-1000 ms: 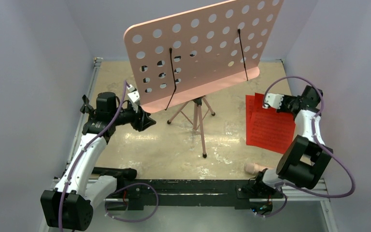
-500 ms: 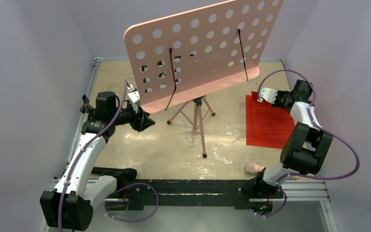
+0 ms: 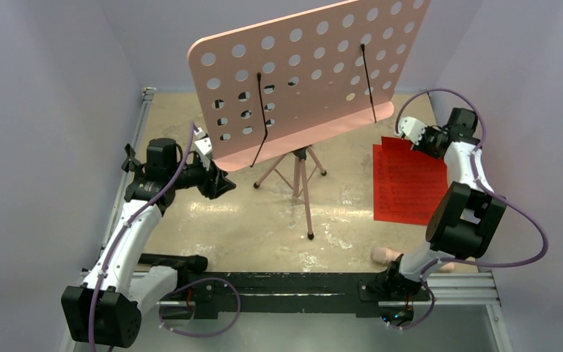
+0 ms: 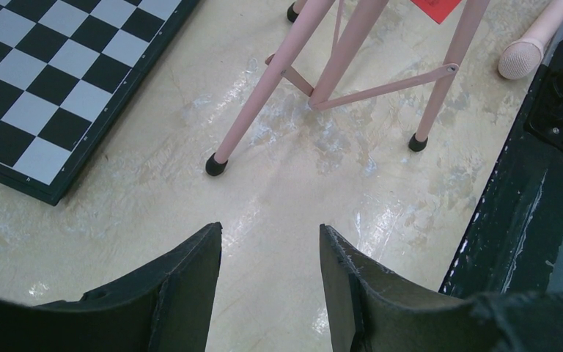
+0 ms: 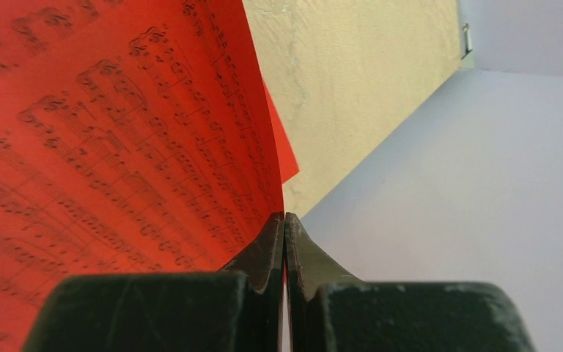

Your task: Pack up the instrument practice props

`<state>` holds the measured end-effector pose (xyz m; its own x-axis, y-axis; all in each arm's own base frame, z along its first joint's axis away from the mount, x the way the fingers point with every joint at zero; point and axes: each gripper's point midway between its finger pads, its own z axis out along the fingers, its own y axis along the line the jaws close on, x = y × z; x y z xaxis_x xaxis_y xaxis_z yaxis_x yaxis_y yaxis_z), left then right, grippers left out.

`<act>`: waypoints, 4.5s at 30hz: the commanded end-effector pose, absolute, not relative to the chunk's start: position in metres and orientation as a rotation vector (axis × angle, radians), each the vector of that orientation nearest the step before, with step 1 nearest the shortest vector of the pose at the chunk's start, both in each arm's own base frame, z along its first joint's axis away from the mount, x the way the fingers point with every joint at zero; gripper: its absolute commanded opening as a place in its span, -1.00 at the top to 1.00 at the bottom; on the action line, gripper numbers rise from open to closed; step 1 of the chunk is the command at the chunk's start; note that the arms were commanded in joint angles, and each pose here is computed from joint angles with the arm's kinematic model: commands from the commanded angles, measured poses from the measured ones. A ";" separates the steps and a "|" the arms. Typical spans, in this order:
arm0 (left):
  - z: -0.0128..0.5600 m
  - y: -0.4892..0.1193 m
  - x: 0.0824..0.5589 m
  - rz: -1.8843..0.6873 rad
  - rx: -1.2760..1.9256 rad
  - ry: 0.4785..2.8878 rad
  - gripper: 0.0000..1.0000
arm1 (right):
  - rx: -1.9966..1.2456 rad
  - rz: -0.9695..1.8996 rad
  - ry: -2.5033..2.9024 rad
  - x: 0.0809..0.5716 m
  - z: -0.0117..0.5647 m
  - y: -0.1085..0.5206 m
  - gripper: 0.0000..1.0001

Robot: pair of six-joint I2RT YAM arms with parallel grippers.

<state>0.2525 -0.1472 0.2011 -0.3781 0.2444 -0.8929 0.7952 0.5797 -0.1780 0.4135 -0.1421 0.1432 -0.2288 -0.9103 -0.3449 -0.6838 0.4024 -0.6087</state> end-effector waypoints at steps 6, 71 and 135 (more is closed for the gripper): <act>0.218 -0.150 0.264 -0.728 0.874 1.817 -0.12 | -1.204 -0.228 2.141 0.347 0.156 -0.105 1.00; 0.190 -0.151 0.268 -0.691 1.062 1.767 -0.23 | -0.656 -0.037 2.147 0.386 0.250 -0.088 -0.98; 0.171 -0.243 0.371 -0.810 0.858 1.844 -0.43 | -1.156 1.252 1.743 0.338 0.229 0.228 -0.84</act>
<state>0.3404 -0.2413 0.1441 -0.4414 0.2292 -0.8676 0.8136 0.5101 -0.2791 0.3526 0.2136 0.2115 -0.3639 -0.3007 -0.8815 -0.9262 0.2173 0.3082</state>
